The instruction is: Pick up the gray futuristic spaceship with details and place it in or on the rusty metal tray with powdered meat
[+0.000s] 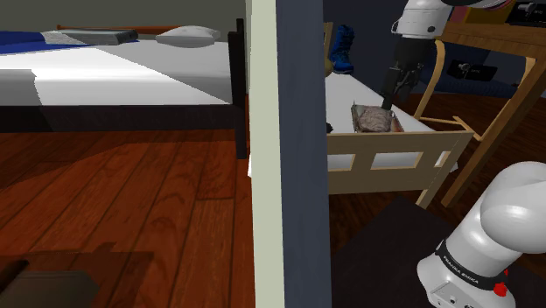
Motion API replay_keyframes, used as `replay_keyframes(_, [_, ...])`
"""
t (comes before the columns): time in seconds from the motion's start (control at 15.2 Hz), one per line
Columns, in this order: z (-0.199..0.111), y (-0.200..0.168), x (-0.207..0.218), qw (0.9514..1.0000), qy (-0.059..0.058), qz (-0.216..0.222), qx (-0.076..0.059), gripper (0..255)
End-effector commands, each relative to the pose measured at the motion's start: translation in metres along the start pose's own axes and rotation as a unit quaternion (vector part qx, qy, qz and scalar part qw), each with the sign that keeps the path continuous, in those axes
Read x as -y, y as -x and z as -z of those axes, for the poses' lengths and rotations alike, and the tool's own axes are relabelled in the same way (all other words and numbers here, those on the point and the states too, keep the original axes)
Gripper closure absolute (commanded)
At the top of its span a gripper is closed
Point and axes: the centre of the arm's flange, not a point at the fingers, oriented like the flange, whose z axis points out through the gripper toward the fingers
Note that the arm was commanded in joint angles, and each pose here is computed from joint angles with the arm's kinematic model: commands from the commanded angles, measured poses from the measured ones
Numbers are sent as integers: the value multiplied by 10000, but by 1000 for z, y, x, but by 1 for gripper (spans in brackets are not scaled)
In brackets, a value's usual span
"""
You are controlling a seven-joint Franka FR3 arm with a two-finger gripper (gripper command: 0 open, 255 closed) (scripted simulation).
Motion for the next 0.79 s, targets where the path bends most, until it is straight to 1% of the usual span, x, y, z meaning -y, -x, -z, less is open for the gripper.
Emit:
replay_keyframes(0.0, [0, 0, 0, 10000, 0, 0, 0, 0])
replay_keyframes(0.33, [-29, -53, -4, 9996, -59, -203, -199, 0])
replay_keyframes(0.73, [-62, -118, -10, 9980, -130, -447, -437, 0])
